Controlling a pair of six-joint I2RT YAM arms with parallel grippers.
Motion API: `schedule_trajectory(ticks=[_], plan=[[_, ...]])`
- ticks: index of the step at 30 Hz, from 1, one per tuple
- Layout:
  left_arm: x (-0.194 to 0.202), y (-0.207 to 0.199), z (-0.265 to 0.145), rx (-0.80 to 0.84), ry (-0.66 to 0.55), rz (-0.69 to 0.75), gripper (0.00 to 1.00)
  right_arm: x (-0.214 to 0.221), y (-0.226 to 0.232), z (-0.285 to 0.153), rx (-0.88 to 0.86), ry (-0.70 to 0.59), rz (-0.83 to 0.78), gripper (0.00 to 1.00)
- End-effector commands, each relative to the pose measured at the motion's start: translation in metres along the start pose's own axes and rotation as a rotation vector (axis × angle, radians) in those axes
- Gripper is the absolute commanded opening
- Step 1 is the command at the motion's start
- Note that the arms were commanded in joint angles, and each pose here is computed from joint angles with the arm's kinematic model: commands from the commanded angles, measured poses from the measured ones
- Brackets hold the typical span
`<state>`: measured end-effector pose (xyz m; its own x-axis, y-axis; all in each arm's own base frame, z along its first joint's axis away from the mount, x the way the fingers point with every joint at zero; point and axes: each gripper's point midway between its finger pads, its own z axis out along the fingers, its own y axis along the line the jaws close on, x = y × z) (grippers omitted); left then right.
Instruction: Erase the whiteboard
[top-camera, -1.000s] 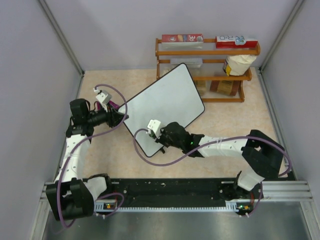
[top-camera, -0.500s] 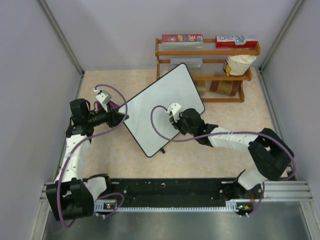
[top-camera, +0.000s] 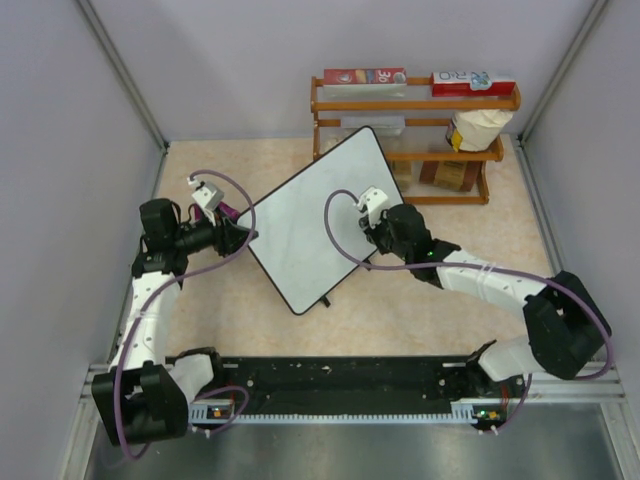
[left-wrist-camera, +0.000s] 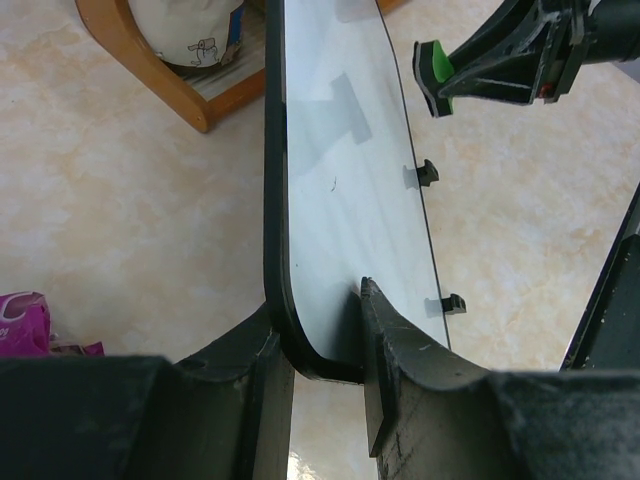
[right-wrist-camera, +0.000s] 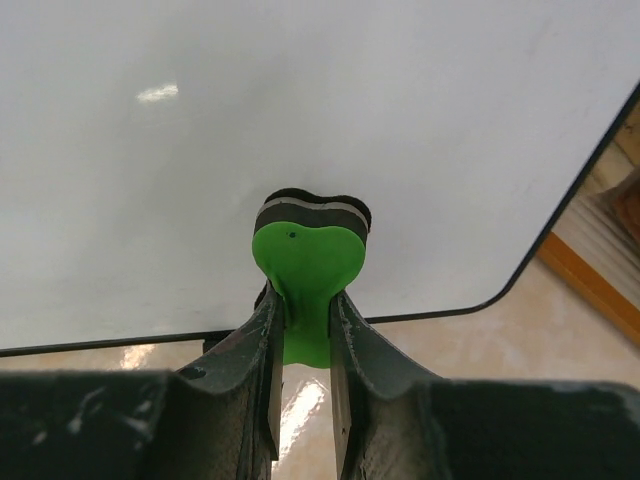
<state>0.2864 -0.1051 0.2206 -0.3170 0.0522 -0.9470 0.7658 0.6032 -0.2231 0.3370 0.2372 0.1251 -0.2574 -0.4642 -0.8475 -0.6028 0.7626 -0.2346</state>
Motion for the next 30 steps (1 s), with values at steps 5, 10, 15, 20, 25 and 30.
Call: schedule_trajectory(ticks=[5, 10, 15, 20, 25, 30], plan=[[0.005, 0.003, 0.001, -0.01, 0.007, 0.167, 0.0, -0.044, -0.028, -0.037, 0.058, -0.104, 0.026, 0.0], [0.006, 0.003, 0.001, -0.012, 0.009, 0.165, 0.02, -0.032, -0.03, -0.05, 0.042, -0.05, 0.016, 0.0], [0.002, 0.002, 0.0, -0.013, 0.003, 0.166, 0.17, -0.015, -0.048, -0.064, 0.071, 0.037, 0.045, 0.0], [0.001, 0.002, -0.001, -0.019, -0.003, 0.167, 0.25, 0.013, -0.067, -0.074, 0.099, 0.15, 0.079, 0.0], [-0.003, 0.006, -0.001, -0.039, -0.006, 0.165, 0.26, 0.051, -0.081, -0.085, 0.123, 0.276, 0.086, 0.0], [-0.004, 0.014, 0.0, -0.07, 0.003, 0.165, 0.04, 0.075, -0.089, -0.094, 0.141, 0.346, 0.088, 0.0]])
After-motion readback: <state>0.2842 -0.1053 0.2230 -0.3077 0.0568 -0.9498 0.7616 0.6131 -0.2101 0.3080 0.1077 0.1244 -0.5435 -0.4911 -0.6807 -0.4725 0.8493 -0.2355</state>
